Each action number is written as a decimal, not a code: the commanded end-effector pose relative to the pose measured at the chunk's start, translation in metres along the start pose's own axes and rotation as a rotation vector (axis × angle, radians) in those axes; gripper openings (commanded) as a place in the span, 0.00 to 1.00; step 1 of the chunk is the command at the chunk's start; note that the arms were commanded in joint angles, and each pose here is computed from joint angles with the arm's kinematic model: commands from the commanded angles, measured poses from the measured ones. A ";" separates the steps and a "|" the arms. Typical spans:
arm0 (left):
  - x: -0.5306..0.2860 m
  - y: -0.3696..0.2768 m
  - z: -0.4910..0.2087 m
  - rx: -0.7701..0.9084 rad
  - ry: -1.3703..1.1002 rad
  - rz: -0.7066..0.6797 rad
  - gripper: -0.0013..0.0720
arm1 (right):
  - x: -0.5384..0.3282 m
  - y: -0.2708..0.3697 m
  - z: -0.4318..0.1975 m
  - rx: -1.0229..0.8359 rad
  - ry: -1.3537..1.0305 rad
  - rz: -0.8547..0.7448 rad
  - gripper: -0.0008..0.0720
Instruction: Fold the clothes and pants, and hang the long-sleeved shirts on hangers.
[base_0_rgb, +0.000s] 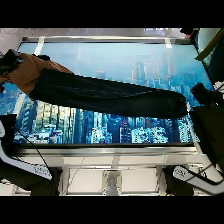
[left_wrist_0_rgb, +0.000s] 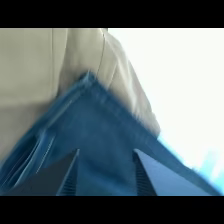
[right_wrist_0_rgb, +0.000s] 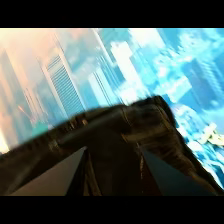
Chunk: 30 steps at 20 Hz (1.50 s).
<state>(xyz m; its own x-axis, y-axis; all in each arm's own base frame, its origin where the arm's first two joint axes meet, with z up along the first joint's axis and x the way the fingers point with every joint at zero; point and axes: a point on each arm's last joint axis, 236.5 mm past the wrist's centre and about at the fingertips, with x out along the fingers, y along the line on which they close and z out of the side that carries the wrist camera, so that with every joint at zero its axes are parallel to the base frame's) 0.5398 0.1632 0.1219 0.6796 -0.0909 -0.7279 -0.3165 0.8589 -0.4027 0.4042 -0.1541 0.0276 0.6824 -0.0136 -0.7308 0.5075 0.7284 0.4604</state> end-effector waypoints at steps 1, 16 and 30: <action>-0.031 0.030 -0.068 0.077 0.200 0.134 0.50 | -0.046 -0.035 -0.052 -0.090 0.044 -0.074 0.56; 0.052 0.089 -0.208 -0.423 -0.027 0.116 0.54 | -0.047 -0.005 -0.141 0.109 -0.004 0.194 0.64; 0.112 0.072 -0.208 -0.413 0.065 -0.034 0.68 | -0.047 -0.005 -0.142 0.097 -0.002 0.196 0.64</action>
<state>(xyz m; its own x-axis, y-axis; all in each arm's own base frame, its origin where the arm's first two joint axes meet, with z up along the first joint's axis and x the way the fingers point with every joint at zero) 0.4492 0.1079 -0.0938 0.6613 -0.1517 -0.7346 -0.5382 0.5862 -0.6055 0.2951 -0.0598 -0.0119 0.7732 0.1194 -0.6228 0.4138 0.6491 0.6383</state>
